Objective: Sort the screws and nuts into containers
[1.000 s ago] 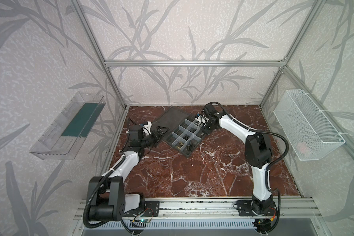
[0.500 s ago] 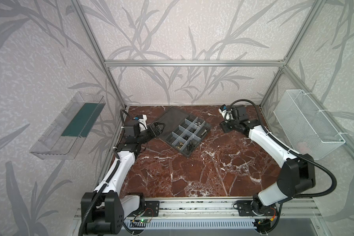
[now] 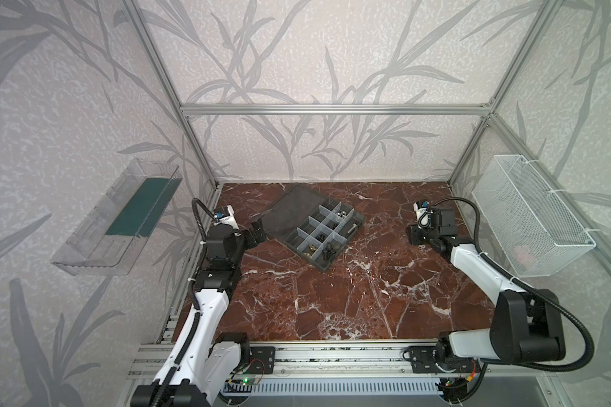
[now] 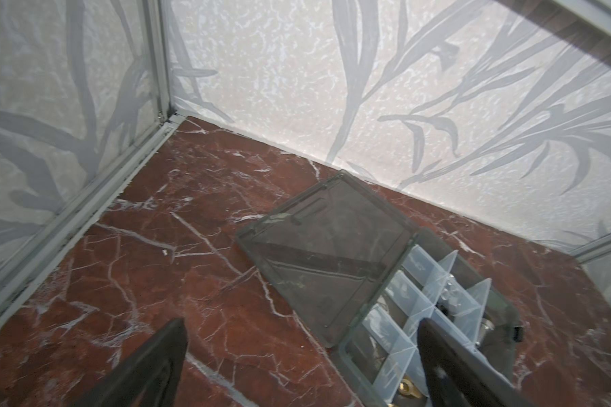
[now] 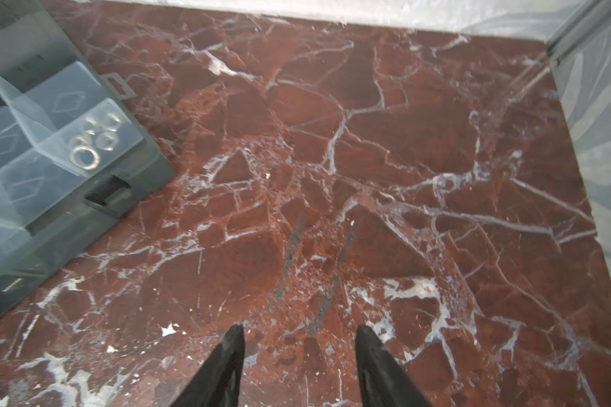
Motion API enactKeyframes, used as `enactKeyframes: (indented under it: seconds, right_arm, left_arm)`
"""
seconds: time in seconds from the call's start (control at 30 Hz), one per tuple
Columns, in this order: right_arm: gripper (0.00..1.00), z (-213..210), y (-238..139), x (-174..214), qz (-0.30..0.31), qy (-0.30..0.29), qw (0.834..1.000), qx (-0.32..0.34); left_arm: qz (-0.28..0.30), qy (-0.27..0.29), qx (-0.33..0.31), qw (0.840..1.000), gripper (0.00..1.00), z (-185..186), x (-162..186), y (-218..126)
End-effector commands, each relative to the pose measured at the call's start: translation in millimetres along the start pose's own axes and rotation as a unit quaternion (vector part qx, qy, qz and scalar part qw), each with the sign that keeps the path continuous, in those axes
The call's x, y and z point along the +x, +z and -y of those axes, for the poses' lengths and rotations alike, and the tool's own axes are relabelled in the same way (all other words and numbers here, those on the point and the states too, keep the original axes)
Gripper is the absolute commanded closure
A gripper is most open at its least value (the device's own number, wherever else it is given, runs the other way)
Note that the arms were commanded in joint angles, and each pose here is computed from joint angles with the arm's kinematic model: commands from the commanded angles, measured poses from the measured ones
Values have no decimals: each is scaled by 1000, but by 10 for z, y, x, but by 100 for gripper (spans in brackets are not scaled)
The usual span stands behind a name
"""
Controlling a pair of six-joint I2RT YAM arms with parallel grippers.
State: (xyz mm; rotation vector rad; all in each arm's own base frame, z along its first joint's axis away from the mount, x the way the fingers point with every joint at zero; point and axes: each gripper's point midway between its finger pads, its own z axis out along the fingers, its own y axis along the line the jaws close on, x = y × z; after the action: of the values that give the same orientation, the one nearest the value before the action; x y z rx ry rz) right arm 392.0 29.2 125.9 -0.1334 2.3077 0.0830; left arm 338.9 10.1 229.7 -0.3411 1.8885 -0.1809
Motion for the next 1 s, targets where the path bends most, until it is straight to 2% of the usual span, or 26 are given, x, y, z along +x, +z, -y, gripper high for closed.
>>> enactKeyframes:
  seconds: [0.0, 0.23, 0.43, 0.57, 0.63, 0.7, 0.97]
  right_arm:
    - [47, 29, 106, -126, 57, 8, 998, 4]
    - [48, 62, 178, -26, 138, -7, 990, 16]
    - [48, 37, 276, 87, 138, -8, 990, 9]
    - [47, -30, 328, 112, 165, -15, 986, -10]
    - [47, -48, 333, 121, 156, -20, 988, -11]
    - [47, -40, 329, 107, 165, -20, 986, -6]
    - [42, -29, 305, 86, 175, -20, 984, 0]
  left_arm:
    - [45, 39, -44, 997, 1, -173, -103, -7]
    - [79, 57, -81, 992, 1, -368, 18, 80]
    - [88, 78, -114, 986, 1, -526, 151, 119]
    - [84, 88, -120, 985, 1, -568, 241, 164]
    - [83, 92, -120, 985, 1, -577, 264, 189]
    - [87, 79, -135, 984, 1, -638, 284, 207]
    - [57, 124, -149, 979, 1, -726, 488, 362]
